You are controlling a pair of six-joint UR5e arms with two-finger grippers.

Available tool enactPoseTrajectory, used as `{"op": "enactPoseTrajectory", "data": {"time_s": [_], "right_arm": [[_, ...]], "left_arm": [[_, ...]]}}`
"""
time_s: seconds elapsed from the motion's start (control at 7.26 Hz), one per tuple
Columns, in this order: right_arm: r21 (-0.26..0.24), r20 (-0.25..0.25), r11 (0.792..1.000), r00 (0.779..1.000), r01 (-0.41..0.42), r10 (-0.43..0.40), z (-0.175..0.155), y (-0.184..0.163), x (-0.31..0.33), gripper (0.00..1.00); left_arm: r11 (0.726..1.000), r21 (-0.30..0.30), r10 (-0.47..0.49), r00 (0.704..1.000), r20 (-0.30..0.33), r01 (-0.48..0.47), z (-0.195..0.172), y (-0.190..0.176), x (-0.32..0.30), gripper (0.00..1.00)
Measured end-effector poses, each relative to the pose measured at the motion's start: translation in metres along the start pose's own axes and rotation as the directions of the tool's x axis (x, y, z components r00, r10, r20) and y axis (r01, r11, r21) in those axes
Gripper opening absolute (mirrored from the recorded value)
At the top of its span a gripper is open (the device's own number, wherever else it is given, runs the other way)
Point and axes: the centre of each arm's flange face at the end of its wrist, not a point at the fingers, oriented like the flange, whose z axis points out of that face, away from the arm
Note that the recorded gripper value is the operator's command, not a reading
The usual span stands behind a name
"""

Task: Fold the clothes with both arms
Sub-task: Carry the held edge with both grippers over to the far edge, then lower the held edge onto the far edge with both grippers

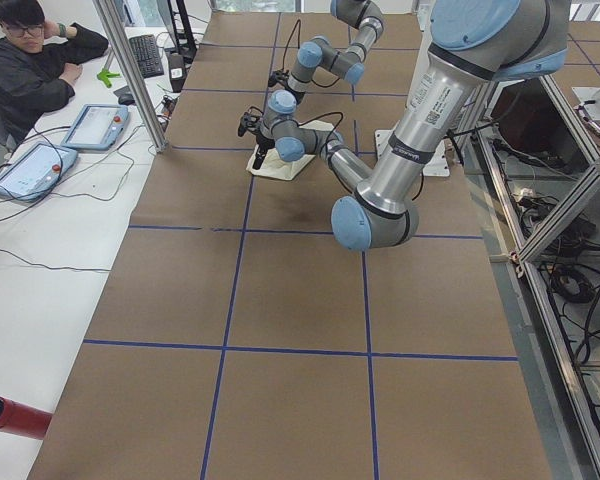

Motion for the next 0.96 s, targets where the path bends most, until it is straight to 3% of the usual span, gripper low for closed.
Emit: {"op": "enactPoseTrajectory", "data": {"time_s": [0.14,0.41,0.55,0.69,0.96], "right_arm": [[0.01,-0.007,1.0,1.0,0.02,-0.019,0.006,0.015,0.003,0.64],[0.015,-0.021,0.998,0.998,0.053,-0.053,0.013,0.027,0.01,0.46],[0.015,-0.033,0.996,0.996,0.086,-0.085,0.017,0.029,0.015,0.28],[0.016,-0.044,0.993,0.993,0.114,-0.113,0.021,0.029,0.02,0.0],[0.03,-0.058,0.989,0.988,0.146,-0.144,0.025,0.024,0.026,0.0]], "left_arm": [[1.0,0.0,0.0,1.0,0.0,0.0,0.0,0.0,-0.001,1.0],[1.0,0.001,-0.005,1.0,0.0,0.005,0.0,0.0,-0.001,1.0],[1.0,0.0,-0.007,1.0,0.0,0.007,0.0,0.0,-0.001,1.0],[1.0,0.0,-0.008,1.0,0.001,0.008,0.0,0.0,-0.001,1.0],[1.0,0.0,-0.01,1.0,0.001,0.01,0.0,0.0,-0.001,1.0]]}}
